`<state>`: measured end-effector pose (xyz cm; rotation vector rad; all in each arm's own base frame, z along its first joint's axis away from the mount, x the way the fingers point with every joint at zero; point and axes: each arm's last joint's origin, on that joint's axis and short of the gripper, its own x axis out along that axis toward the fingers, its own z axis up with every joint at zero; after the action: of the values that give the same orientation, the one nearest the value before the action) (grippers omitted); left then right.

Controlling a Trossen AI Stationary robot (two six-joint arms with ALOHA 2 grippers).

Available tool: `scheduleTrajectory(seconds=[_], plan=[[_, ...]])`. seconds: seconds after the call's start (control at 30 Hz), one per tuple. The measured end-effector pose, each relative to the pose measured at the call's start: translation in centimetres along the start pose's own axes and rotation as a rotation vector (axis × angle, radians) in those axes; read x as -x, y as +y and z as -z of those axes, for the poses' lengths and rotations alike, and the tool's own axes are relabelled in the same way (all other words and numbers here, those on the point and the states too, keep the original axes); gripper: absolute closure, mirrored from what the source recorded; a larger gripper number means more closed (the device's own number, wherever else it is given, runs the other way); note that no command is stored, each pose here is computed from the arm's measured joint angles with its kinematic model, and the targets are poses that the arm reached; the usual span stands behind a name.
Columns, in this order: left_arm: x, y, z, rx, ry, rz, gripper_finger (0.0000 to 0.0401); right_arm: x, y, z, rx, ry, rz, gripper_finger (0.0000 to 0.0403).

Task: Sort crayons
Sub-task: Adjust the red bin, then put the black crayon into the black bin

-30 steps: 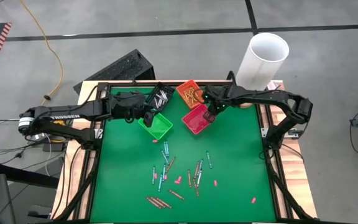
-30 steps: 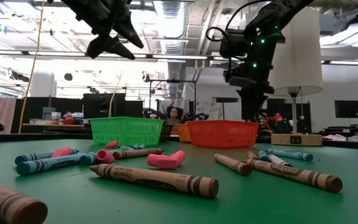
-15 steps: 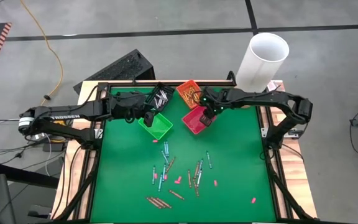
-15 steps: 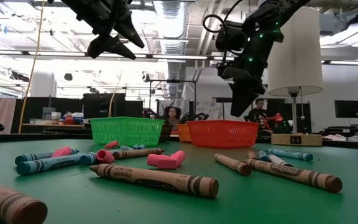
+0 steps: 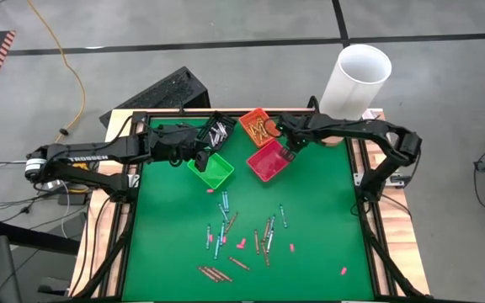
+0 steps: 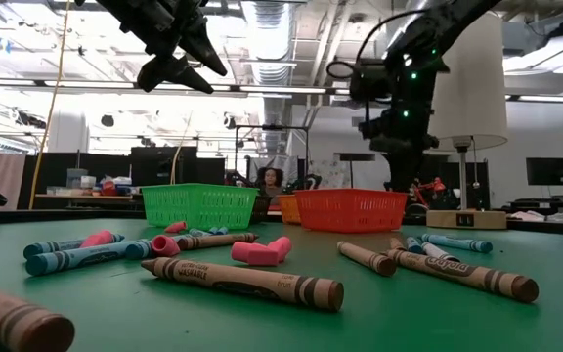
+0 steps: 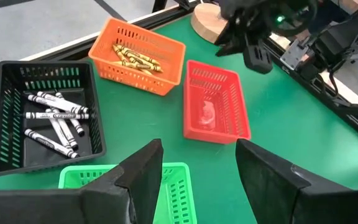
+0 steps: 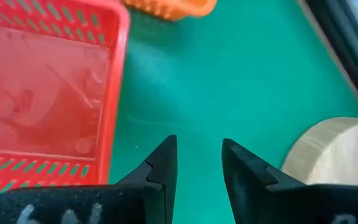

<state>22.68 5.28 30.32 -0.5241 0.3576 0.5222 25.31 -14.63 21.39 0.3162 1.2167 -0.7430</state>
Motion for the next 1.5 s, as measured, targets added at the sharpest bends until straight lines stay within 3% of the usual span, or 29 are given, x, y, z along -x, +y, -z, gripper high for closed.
scheduleTrajectory(seconds=[0.27,0.57,0.73,0.93,1.13,1.33,1.5], plan=[[0.0,0.0,0.0,0.000,0.001,0.000,0.0209,-0.9,1.7,-0.1,0.065,0.013,-0.080,0.0282],[0.0,0.0,0.0,-0.006,0.000,-0.002,0.0209,-0.5,3.1,-0.3,0.101,-0.040,-0.143,0.0282],[0.0,0.0,0.0,-0.009,-0.004,-0.008,0.0209,-0.4,3.7,-0.9,0.094,-0.097,-0.233,0.0282],[0.0,0.0,0.0,-0.009,-0.002,-0.005,0.0209,-0.1,3.0,-0.8,0.051,-0.085,-0.177,0.0282],[0.1,-0.4,0.3,-0.009,0.056,0.083,0.0209,3.6,1.9,0.0,0.047,-0.156,-0.214,0.0282],[1.0,-2.4,3.1,-0.124,0.285,0.224,0.0209,10.1,3.0,2.9,0.191,-0.269,-0.482,0.0282],[2.6,-5.1,5.7,-0.128,0.403,0.318,0.0209,13.3,4.7,6.8,0.169,-0.176,-0.543,0.0282]])
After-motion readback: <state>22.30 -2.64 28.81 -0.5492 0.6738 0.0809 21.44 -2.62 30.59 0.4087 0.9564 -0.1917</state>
